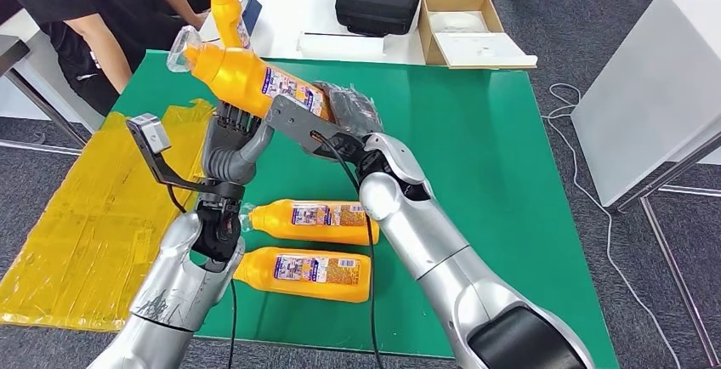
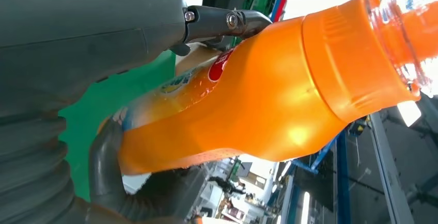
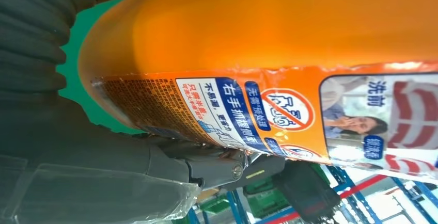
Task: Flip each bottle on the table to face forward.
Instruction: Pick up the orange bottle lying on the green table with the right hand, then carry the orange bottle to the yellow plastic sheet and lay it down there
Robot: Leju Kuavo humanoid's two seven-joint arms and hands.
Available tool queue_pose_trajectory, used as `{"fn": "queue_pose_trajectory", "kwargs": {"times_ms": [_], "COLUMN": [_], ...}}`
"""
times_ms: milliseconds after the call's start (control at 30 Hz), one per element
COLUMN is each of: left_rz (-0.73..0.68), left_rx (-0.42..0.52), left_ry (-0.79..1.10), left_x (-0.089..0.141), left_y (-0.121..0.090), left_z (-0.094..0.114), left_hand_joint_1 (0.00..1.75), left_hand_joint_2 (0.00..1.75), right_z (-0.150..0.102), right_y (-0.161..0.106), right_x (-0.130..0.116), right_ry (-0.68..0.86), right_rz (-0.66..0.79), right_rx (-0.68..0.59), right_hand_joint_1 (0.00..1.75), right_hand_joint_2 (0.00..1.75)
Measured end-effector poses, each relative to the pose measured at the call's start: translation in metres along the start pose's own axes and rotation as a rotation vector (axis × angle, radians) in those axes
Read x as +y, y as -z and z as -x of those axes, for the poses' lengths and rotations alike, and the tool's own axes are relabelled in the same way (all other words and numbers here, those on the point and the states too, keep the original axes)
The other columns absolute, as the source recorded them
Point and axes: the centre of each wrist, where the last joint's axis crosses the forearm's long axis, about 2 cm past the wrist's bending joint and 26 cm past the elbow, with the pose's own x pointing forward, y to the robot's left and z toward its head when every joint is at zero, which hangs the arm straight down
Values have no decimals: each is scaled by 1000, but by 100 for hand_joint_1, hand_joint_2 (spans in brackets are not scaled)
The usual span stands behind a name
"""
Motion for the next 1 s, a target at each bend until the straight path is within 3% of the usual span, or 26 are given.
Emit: {"fn": "queue_pose_trajectory", "kwargs": {"times_ms": [167,333,700,833,967,1000], "left_rz": [-29,-50,-111,-113,-105,-106], "left_rx": [-4,-36,-84,-94,-97,-96], "left_ry": [13,31,64,76,82,82], "left_x": [5,9,27,30,31,31], "left_y": [-8,-9,-31,-39,-44,-44], "left_z": [2,-2,-8,-11,-12,-12], "left_hand_joint_1": [0,0,0,59,59,88], "left_hand_joint_2": [175,175,175,175,175,175], "right_z": [-12,-34,-52,-54,-54,-54], "right_y": [-3,-14,-27,-34,-38,-39], "right_x": [15,53,77,84,88,88], "right_ry": [-61,-121,-214,-228,-236,-236], "right_rz": [-29,-112,-140,-138,-131,-131], "right_rx": [-27,-97,-166,-183,-193,-195], "right_hand_joint_1": [175,175,174,175,175,175], "right_hand_joint_2": [175,175,175,175,175,175]}}
